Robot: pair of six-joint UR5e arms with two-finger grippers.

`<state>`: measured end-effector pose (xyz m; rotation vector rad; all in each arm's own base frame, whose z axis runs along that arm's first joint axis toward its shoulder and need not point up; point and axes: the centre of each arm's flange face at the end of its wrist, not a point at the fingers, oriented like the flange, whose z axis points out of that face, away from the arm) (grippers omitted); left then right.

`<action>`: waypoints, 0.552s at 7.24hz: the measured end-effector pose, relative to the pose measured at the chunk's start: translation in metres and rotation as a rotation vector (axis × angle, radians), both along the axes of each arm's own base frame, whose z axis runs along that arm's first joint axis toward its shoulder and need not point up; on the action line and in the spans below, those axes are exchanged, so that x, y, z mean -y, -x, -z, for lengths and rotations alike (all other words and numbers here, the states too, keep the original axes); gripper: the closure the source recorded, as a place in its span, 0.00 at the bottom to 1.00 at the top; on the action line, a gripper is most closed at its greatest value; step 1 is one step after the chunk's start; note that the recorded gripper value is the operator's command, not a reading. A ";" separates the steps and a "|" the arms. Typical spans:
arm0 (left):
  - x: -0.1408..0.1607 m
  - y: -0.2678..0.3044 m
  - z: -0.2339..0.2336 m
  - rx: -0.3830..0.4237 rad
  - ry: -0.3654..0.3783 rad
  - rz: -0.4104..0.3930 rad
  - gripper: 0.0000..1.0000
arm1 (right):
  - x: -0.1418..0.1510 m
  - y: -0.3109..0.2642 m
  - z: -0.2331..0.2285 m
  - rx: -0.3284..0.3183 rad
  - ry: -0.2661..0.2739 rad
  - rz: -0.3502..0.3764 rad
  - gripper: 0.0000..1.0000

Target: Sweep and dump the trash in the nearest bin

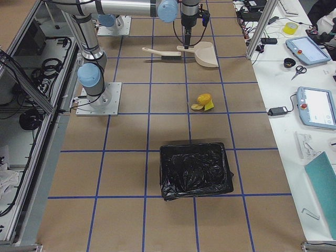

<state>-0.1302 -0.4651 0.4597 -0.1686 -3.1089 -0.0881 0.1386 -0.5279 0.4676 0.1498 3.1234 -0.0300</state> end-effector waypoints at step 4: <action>-0.012 0.012 0.031 -0.041 -0.062 0.017 0.00 | 0.033 -0.053 0.030 0.031 0.025 -0.041 0.00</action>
